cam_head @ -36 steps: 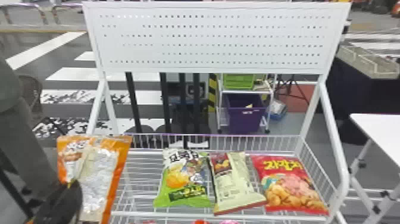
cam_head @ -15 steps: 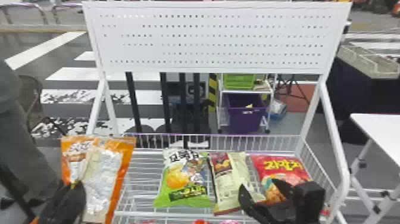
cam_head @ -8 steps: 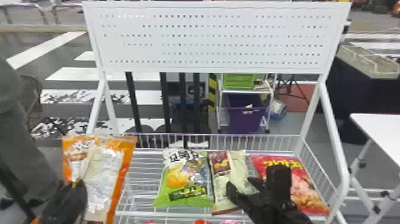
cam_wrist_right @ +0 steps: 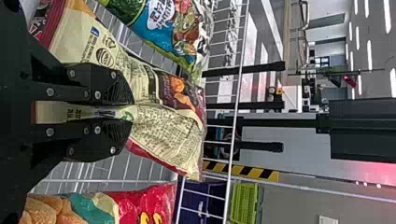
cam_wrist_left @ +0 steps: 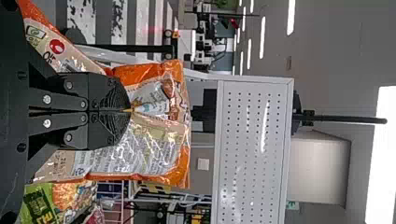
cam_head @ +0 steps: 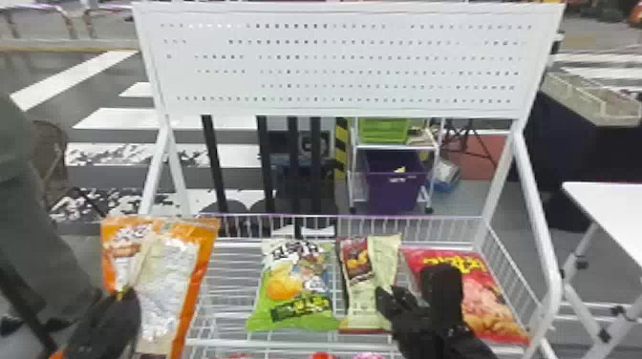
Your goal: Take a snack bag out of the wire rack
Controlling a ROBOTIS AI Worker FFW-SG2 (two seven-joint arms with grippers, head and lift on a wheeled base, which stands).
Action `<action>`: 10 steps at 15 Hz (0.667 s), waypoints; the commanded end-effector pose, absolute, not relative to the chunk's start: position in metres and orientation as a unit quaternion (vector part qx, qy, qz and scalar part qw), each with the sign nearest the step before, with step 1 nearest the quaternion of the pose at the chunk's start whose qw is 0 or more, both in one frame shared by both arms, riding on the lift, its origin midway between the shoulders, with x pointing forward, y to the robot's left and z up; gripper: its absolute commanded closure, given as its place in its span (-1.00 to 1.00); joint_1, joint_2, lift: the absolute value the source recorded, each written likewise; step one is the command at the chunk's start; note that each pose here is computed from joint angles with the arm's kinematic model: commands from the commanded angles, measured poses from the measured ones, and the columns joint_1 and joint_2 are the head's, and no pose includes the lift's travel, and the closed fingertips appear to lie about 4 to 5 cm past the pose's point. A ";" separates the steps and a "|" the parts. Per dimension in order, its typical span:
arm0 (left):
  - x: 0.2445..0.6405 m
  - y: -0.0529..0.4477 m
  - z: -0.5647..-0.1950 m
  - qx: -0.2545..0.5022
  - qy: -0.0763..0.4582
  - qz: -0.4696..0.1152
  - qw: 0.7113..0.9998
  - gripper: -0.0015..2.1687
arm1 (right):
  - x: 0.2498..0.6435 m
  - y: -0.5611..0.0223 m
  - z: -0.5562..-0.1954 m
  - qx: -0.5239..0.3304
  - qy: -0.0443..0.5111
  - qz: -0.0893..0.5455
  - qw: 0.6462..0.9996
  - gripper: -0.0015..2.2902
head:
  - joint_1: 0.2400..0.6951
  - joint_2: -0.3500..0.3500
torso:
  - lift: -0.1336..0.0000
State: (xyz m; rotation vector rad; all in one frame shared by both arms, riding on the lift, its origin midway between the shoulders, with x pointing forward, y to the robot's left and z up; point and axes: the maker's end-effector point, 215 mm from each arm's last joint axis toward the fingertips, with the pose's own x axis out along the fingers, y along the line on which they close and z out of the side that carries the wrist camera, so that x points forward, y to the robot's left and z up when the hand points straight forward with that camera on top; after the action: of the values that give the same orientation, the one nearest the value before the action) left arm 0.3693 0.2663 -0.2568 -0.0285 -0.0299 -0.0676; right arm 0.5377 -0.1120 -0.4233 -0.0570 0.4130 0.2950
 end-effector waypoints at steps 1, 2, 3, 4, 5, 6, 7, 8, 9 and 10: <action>0.369 0.265 -0.255 -0.014 -0.016 -0.035 0.999 0.65 | 0.530 -0.109 -0.401 -0.027 0.187 0.148 0.971 0.96 | 0.14 0.00 | 1.00; 0.368 0.264 -0.254 -0.014 -0.018 -0.035 0.999 0.65 | 0.527 -0.112 -0.393 -0.027 0.180 0.146 0.972 0.96 | 0.14 0.00 | 1.00; 0.368 0.264 -0.254 -0.015 -0.017 -0.036 0.999 0.65 | 0.522 -0.118 -0.384 -0.026 0.172 0.143 0.974 0.96 | 0.14 0.00 | 1.00; 0.367 0.264 -0.253 -0.015 -0.017 -0.036 0.999 0.65 | 0.516 -0.123 -0.375 -0.030 0.164 0.138 0.976 0.96 | 0.14 0.00 | 1.00; 0.367 0.264 -0.253 -0.015 -0.017 -0.036 0.999 0.65 | 0.507 -0.130 -0.360 -0.034 0.149 0.138 0.979 0.96 | 0.14 0.00 | 1.00; 0.367 0.263 -0.254 -0.015 -0.017 -0.037 0.999 0.65 | 0.495 -0.135 -0.344 -0.036 0.134 0.137 0.981 0.96 | 0.14 0.00 | 1.00; 0.367 0.262 -0.254 -0.015 -0.017 -0.038 0.999 0.65 | 0.483 -0.144 -0.327 -0.040 0.118 0.131 0.984 0.96 | 0.14 0.00 | 1.00; 0.367 0.260 -0.254 -0.017 -0.016 -0.040 0.999 0.65 | 0.469 -0.153 -0.308 -0.038 0.094 0.126 0.987 0.96 | 0.14 0.00 | 1.00; 0.367 0.259 -0.253 -0.017 -0.019 -0.041 0.999 0.65 | 0.453 -0.162 -0.297 -0.034 0.084 0.118 0.989 0.96 | 0.14 0.00 | 1.00; 0.368 0.259 -0.252 -0.017 -0.019 -0.041 0.999 0.65 | 0.437 -0.168 -0.288 -0.033 0.067 0.112 0.991 0.96 | 0.14 0.00 | 1.00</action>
State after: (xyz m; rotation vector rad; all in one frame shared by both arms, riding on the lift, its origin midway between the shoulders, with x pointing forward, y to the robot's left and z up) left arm 0.3673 0.2598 -0.2533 -0.0334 -0.0356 -0.0803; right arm 0.4607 -0.1577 -0.3050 -0.0710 0.1815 0.2428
